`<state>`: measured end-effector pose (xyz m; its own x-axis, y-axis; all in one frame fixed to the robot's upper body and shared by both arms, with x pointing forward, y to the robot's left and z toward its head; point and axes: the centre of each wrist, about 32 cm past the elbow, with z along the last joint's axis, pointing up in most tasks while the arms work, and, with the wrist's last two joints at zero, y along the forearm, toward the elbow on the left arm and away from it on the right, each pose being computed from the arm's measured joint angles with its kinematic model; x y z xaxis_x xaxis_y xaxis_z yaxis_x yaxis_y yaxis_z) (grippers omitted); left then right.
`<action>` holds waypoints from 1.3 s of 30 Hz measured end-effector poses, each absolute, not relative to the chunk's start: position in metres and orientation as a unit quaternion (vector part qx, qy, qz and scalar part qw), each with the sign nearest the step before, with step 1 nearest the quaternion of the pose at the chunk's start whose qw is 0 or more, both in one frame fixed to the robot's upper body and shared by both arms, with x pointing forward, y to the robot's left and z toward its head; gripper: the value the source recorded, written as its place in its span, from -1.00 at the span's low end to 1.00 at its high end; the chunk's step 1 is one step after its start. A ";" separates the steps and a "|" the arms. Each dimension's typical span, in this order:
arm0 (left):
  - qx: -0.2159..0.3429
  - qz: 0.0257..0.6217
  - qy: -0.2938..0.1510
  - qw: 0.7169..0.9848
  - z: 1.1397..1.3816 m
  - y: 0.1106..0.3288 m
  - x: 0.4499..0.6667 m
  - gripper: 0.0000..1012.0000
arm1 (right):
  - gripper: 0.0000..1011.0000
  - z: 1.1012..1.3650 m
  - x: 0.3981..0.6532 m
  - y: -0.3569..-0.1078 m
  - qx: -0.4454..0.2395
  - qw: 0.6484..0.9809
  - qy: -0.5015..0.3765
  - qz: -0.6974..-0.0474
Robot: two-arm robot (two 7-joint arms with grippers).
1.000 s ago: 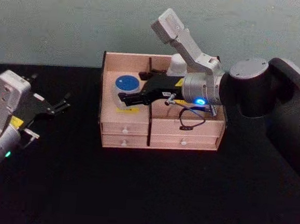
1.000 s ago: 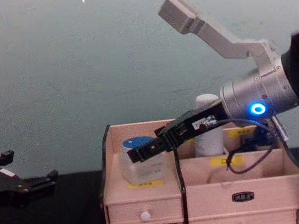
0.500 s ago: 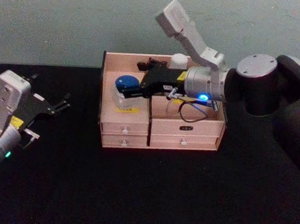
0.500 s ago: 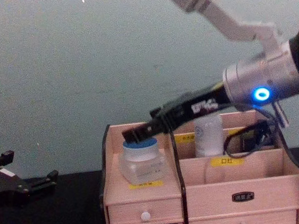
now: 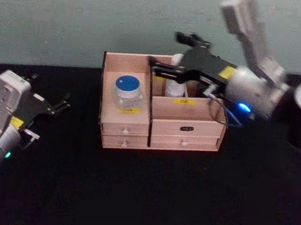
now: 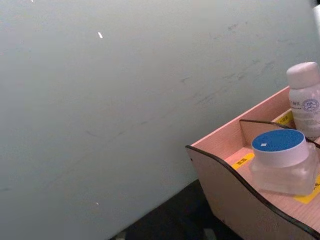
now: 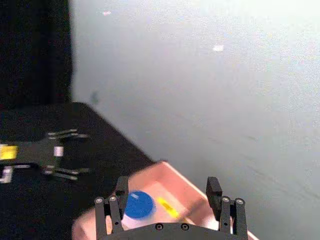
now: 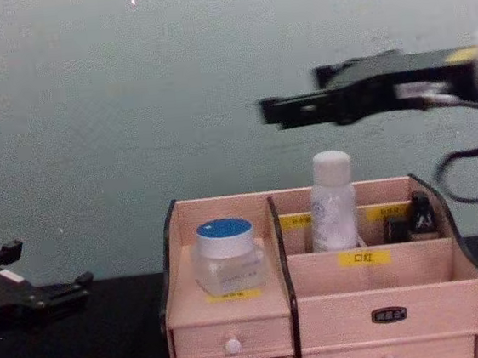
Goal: Pick up the facial cleanser and watermelon frost from the table and place them into the tiered storage box.
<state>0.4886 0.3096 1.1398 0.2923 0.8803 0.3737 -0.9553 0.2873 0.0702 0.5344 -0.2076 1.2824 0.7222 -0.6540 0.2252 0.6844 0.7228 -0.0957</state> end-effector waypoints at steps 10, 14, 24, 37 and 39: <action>0.141 0.580 -0.132 0.791 1.140 0.310 0.489 0.98 | 0.98 1.256 0.459 -0.247 -0.067 0.848 -0.103 -0.516; 0.141 0.580 -0.132 0.791 1.140 0.310 0.489 0.98 | 0.98 1.240 0.440 -0.260 -0.081 0.811 -0.089 -0.573; 0.141 0.580 -0.132 0.791 1.140 0.310 0.489 0.98 | 0.98 1.204 0.429 -0.271 -0.117 0.763 -0.036 -0.634; 0.141 0.580 -0.133 0.791 1.140 0.310 0.489 0.98 | 0.98 1.175 0.436 -0.277 -0.145 0.754 0.021 -0.641; 0.141 0.580 -0.132 0.791 1.140 0.310 0.489 0.98 | 0.98 1.173 0.437 -0.276 -0.147 0.755 0.025 -0.639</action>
